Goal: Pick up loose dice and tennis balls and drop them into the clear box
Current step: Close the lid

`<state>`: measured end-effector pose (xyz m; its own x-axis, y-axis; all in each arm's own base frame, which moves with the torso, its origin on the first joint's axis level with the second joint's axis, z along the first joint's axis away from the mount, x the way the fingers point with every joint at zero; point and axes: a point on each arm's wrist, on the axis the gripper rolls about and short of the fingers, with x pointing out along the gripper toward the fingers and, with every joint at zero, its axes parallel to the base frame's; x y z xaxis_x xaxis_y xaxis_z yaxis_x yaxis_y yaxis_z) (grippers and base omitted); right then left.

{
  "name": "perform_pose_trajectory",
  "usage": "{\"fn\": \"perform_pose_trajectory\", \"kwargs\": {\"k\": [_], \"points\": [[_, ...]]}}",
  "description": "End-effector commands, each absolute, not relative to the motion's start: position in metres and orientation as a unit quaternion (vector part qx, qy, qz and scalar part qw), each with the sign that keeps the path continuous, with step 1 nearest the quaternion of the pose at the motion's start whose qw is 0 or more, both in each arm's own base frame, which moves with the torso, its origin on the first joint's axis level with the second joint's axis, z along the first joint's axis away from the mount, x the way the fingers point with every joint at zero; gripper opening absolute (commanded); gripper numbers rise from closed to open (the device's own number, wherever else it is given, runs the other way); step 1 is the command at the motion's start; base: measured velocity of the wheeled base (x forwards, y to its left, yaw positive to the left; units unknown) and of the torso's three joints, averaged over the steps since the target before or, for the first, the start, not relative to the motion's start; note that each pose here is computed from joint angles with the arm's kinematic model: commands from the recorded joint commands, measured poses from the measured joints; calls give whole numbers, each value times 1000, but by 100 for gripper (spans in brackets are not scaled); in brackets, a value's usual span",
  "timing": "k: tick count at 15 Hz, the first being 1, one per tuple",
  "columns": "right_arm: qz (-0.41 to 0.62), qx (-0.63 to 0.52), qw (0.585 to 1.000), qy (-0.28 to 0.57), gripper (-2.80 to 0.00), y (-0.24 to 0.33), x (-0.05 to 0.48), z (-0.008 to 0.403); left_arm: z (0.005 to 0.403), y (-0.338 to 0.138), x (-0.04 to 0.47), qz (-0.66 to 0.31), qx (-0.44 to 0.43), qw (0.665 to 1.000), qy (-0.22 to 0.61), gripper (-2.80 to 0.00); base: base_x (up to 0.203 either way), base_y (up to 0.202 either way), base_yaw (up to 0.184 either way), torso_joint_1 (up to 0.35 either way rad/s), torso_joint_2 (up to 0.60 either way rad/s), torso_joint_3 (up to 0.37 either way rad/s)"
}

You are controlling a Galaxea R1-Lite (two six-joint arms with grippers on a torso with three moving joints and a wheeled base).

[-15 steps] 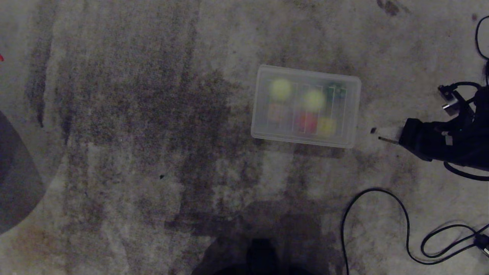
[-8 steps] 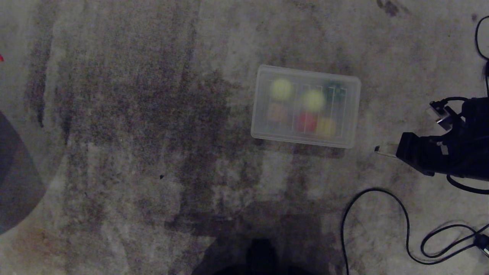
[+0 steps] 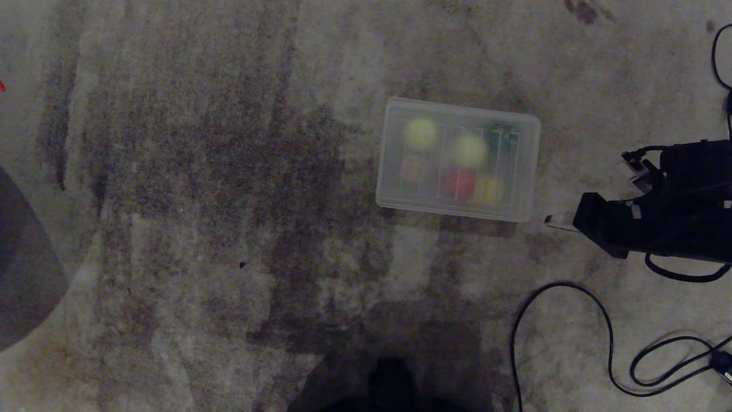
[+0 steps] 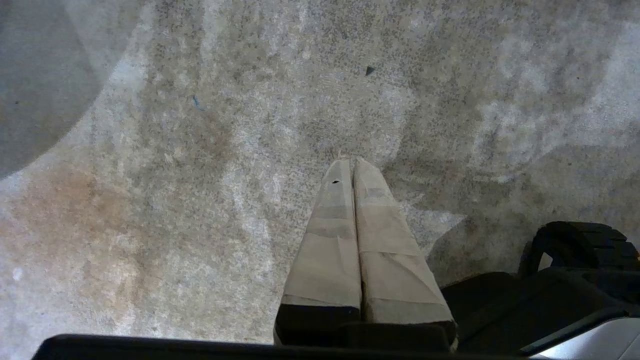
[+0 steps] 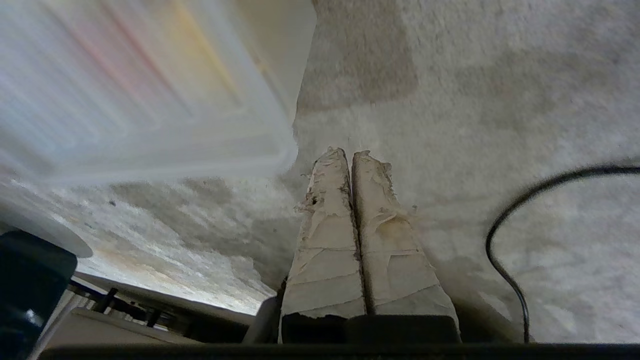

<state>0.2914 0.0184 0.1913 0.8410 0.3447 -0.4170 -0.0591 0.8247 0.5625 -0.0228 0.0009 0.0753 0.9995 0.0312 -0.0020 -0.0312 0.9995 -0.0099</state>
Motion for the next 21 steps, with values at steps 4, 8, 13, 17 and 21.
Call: {"fn": "perform_pose_trajectory", "kwargs": {"k": [4, 8, 13, 17, 21], "points": [[108, 279, 914, 273, -280, 21, 318, 180, 75, 1, -23, 15, -5, 1000, 2, -280, 0, 0, 0, 0, 0, 0], [118, 290, 917, 247, -280, 22, 328, 192, 75, 1, -23, 16, -5, 1000, 2, -280, 0, 0, 0, 0, 0, 0], [121, 289, 919, 238, -280, 23, 332, 197, 75, 1, -23, 15, -5, 1000, 2, -280, 0, 0, 0, 0, 0, 0], [125, 286, 911, 269, -280, 32, 327, 190, 75, 1, -23, 16, -5, 1000, 2, -280, 0, 0, 0, 0, 0, 0], [128, 283, 899, 309, -280, 41, 320, 186, 75, 1, -23, 15, -5, 1000, 2, -280, 0, 0, 0, 0, 0, 0]]}}
